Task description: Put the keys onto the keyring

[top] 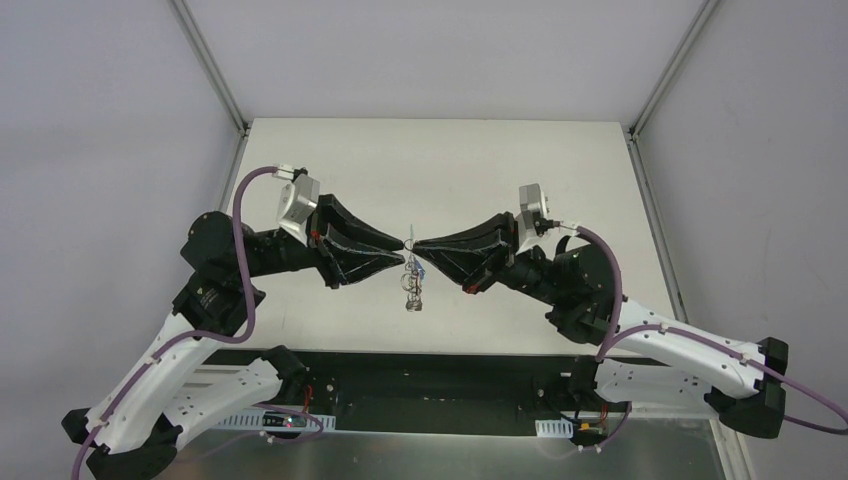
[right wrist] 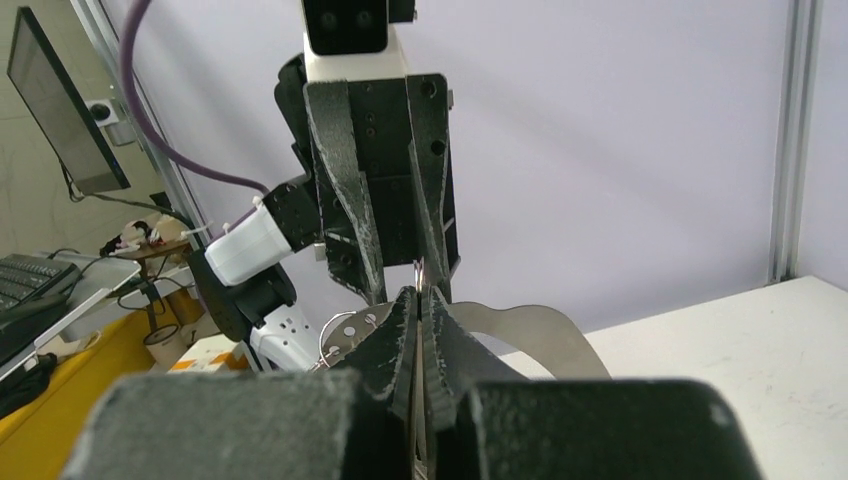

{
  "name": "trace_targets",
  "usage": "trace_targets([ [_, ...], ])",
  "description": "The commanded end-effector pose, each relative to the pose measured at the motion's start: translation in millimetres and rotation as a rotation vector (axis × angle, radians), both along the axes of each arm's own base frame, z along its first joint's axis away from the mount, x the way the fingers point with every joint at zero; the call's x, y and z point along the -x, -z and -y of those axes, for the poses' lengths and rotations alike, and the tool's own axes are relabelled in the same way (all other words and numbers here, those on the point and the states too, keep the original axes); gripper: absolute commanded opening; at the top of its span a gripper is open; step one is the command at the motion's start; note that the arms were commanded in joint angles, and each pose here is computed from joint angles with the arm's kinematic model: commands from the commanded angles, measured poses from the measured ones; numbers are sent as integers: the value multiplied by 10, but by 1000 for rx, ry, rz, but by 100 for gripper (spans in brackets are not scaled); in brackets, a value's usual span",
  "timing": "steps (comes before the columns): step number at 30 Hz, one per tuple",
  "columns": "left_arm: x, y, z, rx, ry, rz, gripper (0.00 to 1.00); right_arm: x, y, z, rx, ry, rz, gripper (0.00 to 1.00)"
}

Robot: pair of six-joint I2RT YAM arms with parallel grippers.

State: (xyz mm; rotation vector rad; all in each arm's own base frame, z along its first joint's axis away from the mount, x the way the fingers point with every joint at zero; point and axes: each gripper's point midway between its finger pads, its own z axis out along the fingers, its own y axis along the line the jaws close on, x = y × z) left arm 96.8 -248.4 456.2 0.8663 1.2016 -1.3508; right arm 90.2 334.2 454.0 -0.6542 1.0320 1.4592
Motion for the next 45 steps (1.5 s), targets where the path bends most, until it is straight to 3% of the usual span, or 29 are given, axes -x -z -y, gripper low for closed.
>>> trace_targets([
  [1, 69, -130, -5, 49, 28, 35, 26, 67, -466, 181, -180, 11, 51, 0],
  [45, 140, -236, 10, 102, 77, 63, 18, 224, -461, 69, -173, -90, 55, 0],
])
